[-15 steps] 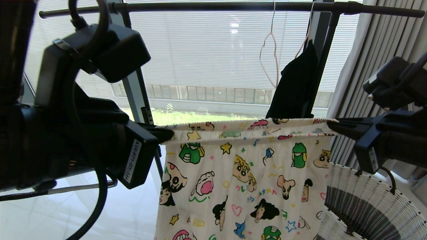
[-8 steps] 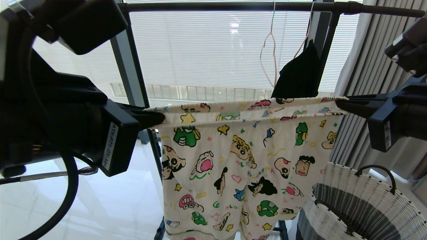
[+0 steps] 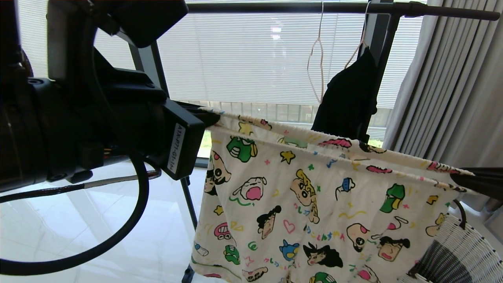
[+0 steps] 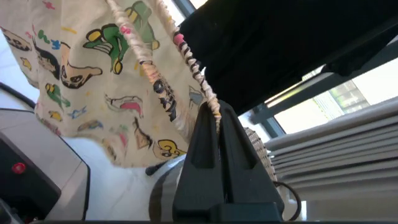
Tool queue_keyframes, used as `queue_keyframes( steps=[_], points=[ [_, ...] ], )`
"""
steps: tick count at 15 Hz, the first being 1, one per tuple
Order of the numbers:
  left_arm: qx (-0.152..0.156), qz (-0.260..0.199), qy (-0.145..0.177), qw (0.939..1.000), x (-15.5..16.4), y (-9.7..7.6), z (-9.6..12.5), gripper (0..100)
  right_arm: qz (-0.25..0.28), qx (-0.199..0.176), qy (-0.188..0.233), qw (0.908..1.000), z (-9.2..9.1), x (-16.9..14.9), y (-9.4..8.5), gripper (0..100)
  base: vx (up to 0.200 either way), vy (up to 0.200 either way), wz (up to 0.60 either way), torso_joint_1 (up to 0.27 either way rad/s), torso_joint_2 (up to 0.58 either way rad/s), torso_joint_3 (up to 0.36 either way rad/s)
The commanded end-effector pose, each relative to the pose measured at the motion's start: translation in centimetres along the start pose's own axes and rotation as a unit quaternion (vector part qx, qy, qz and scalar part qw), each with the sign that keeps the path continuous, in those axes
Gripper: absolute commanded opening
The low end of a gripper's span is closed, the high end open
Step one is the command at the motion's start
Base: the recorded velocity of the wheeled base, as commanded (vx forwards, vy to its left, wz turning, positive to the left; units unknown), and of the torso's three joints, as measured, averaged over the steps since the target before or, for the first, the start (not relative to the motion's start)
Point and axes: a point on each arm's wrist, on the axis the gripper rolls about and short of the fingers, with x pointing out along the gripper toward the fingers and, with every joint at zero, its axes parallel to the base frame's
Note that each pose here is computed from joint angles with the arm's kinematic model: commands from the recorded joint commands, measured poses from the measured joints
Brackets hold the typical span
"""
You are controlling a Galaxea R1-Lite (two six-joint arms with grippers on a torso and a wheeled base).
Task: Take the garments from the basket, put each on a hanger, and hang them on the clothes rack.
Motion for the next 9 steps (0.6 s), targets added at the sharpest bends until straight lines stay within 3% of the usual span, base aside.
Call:
queue_keyframes(
  steps=[1,7,9],
  points=[
    [0.003,-0.001,0.006,1.0000,0.46,-0.18,-0.12,0,0.004,0.001,-0.019,0.9998,-0.02,-1.04,-0.10,0,0.000,0.000,0.00,0.000,0.00,0.000],
    [-0.003,-0.001,0.006,1.0000,0.42,-0.17,-0.14,0,0.015,-0.004,-0.016,0.9997,-0.08,-0.76,0.24,0,0.000,0.000,0.00,0.000,0.00,0.000],
    [-0.033,-0.002,0.006,0.9994,0.33,-0.26,-0.20,0,0.015,-0.001,-0.016,0.9998,-0.09,-0.76,0.23,0,0.000,0.000,0.00,0.000,0.00,0.000]
  ],
)
